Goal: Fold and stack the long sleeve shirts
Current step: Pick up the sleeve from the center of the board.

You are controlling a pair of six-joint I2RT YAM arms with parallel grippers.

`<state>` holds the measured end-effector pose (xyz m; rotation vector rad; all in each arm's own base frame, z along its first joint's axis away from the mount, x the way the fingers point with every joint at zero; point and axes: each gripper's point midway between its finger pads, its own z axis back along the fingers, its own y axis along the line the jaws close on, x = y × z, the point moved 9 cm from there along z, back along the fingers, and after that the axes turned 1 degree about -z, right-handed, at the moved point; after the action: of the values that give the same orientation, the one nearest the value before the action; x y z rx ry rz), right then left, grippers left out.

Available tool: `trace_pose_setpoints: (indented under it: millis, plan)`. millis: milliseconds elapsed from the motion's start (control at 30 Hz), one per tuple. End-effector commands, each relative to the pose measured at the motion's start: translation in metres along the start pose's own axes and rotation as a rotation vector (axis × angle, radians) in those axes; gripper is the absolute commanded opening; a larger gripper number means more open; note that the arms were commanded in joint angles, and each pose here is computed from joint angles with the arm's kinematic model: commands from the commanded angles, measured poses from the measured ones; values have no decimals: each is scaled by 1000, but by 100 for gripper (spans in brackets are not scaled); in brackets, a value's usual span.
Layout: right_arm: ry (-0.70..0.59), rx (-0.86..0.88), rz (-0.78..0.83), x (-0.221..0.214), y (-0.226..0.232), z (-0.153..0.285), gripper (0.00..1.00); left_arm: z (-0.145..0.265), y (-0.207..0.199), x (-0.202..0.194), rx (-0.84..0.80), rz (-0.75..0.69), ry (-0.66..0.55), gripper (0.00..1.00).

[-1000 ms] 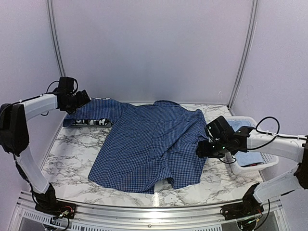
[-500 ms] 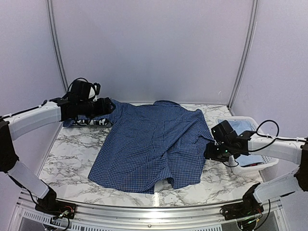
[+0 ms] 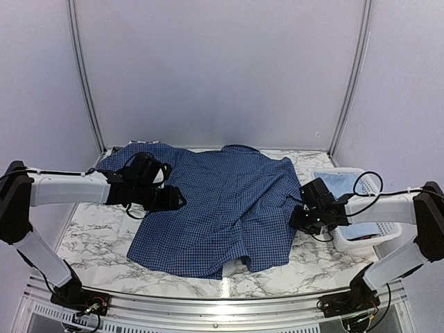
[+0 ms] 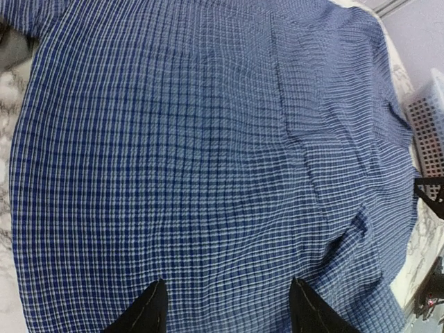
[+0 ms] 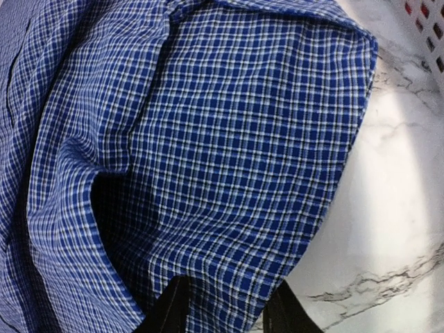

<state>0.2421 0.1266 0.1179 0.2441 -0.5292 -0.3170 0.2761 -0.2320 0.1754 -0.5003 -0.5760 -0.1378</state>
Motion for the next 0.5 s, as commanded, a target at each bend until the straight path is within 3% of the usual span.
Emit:
trace_pose_setpoints:
  millis: [0,167,467]
  plan:
    - [-31,41,-56,8,7,-5,26,-13,14,-15,62,74,-1,61]
    - [-114,-46,8,36,19,17,0,-26,34,-37,141,105,38,60]
    - [-304,-221,198,108,51,80,0,-41,58,-61,256,99,84,60]
